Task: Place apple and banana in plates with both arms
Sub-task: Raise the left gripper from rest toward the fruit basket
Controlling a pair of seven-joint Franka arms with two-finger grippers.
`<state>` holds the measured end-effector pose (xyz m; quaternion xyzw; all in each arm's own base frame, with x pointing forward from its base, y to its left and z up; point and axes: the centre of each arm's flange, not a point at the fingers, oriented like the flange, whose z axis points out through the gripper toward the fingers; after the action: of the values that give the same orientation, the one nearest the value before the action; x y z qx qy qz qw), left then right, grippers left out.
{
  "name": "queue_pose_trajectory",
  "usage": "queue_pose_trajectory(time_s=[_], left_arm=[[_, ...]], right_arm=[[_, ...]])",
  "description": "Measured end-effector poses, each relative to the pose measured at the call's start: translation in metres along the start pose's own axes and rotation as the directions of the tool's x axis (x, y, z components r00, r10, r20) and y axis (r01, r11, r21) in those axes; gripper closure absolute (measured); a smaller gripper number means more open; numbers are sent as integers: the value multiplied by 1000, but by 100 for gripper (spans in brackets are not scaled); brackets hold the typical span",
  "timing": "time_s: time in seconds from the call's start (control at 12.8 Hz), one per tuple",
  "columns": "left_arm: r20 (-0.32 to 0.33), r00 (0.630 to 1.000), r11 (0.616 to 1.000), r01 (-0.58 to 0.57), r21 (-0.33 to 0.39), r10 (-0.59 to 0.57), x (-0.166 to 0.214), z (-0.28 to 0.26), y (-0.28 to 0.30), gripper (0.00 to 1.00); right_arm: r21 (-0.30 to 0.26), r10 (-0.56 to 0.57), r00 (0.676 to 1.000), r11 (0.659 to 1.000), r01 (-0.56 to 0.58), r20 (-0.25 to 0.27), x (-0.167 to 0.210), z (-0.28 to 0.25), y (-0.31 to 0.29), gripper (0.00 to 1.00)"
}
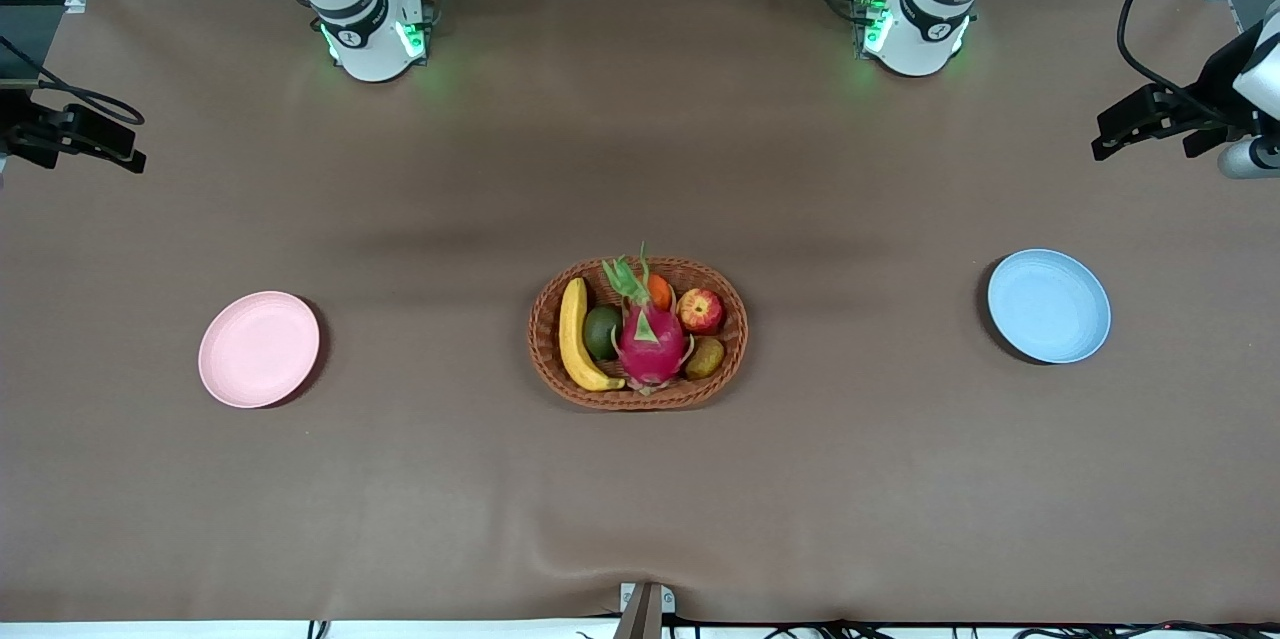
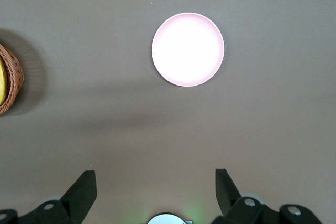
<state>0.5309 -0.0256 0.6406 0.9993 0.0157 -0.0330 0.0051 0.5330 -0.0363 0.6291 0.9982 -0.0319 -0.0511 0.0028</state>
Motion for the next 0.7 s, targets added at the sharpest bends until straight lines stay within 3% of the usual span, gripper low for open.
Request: queue_pose_trajectory(time_s=[0.7], left_arm=[[24,1000,1000,-10,-14,10,14,14,8,0]], right_arm=[[0,-1,1000,1000,1,2,2,2,0,0]])
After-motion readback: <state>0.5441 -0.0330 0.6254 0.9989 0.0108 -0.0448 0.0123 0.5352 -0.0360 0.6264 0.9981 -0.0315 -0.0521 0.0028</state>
